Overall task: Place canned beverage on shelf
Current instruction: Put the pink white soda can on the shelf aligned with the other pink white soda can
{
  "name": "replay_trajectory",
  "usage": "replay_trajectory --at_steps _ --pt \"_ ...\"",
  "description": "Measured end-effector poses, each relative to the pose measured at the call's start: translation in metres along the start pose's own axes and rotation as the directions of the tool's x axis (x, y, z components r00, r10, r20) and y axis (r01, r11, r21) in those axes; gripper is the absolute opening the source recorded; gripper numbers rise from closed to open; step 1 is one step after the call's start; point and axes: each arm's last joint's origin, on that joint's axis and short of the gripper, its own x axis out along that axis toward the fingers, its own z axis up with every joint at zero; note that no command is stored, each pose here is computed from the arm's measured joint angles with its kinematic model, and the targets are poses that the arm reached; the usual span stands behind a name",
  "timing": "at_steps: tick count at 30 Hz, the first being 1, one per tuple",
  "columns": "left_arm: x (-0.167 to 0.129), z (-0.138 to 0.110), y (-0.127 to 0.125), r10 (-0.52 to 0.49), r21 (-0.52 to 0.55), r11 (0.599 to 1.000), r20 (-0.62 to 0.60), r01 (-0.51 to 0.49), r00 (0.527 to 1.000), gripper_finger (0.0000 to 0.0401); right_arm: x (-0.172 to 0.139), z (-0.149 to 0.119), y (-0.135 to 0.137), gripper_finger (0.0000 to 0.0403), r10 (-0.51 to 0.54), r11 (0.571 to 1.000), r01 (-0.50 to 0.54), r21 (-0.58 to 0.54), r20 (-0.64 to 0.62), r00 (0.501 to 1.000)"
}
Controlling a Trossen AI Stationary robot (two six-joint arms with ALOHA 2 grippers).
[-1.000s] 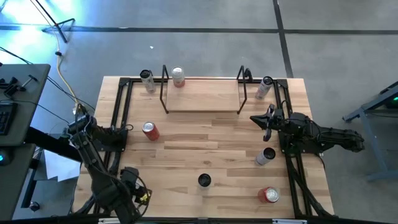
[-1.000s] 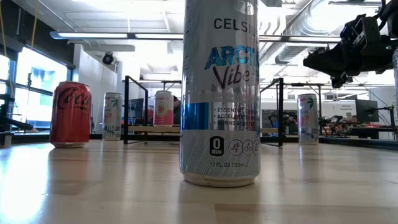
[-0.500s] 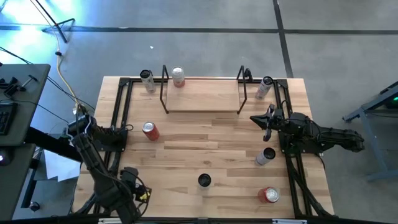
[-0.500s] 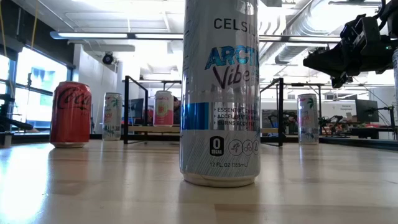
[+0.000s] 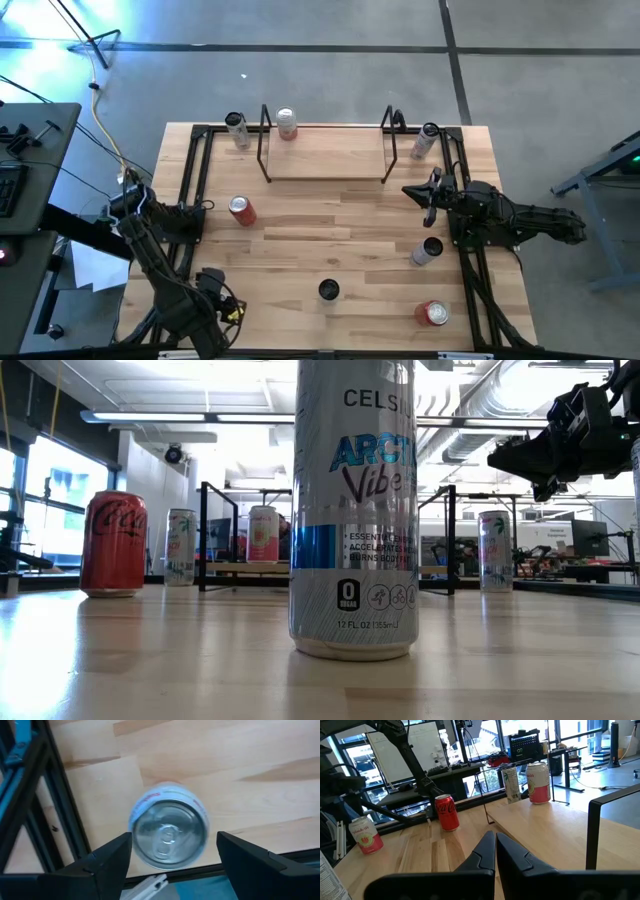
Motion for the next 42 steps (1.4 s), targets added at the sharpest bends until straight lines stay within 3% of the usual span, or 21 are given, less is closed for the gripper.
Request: replay_trajectory --at_steps 24,42 --pt "0.012 0.002 0.004 0.039 0.027 0.999 0.001 -0.039 0.999 0.0280 0.000 0.000 0.000 0.0000 0.000 1.000 0.000 0.000 0.000 1.000" --pt "0.007 0.013 -0.007 0.055 0.074 0.996 -0.018 -0.053 0.998 0.0280 0.000 0.000 0.000 0.0000 0.000 1.000 0.000 0.000 0.000 1.000"
